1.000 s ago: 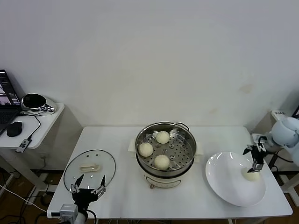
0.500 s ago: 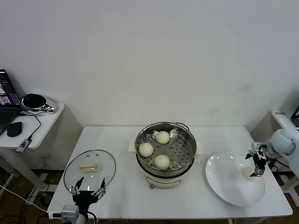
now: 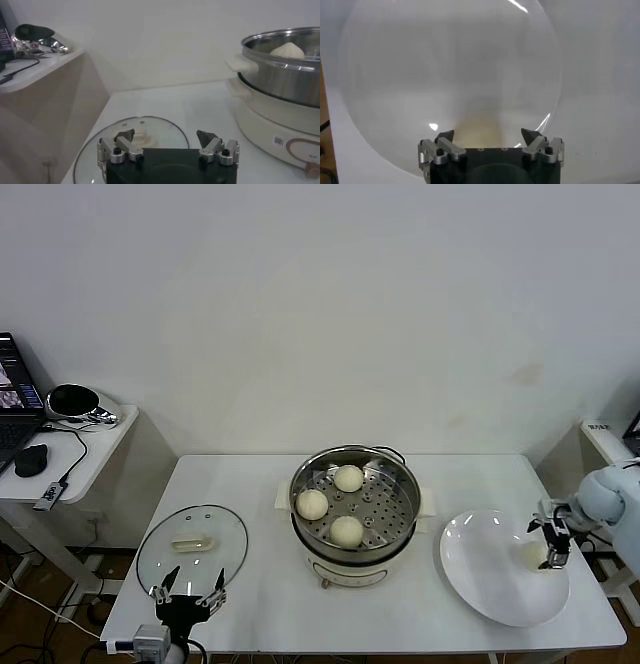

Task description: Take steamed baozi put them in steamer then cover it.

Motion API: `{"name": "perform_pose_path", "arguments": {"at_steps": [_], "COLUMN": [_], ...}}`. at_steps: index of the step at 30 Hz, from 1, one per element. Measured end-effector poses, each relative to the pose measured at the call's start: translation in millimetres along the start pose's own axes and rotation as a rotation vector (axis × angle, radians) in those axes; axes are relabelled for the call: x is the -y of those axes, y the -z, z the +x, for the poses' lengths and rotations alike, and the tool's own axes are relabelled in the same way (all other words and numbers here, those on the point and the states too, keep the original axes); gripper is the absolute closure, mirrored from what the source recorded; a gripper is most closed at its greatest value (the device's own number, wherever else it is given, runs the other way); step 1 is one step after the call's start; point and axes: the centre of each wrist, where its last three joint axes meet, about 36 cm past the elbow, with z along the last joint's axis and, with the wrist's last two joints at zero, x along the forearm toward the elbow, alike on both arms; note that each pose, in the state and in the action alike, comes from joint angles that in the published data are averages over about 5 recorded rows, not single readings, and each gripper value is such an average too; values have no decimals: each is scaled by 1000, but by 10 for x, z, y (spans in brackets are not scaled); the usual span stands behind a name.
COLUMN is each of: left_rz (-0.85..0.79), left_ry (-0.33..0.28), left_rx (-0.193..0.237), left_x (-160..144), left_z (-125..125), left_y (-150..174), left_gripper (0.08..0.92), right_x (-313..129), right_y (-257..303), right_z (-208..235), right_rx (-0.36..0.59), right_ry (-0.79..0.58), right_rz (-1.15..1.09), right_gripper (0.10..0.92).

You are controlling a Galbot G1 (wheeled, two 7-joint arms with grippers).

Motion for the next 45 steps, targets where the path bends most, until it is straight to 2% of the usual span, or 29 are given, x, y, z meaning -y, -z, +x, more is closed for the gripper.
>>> {"name": "perform_pose_path", "arguments": {"at_steps": [14,17,24,29,36,45], "left_rz": [1,1,2,2,7,-4], "left_ry": [-4,-3,-4,-7,-11,-14], "left_rx": [-4,-4,-3,0,5,16], "left_x": [12,11,15,20,54,61], "left_z": [-9,-11,-11,-27,-72,-123], "left_y": [-15,-13,-13,-8,-2,24], "left_gripper": [177,177,177,177,177,177], "right_x": [-13,-14,-18,-5,93,485], "right_y": [-15,-16,-36,-44,22,499], "right_z": [-64,-67,-51,29,330,1130], "right_rx": [-14,-15,-19,-16,13,109], "right_ry": [10,11,11,4,-14,-79], "right_rz": [14,14,8,-3,-7,34], "right_gripper": [206,253,425,446,460,455]}}
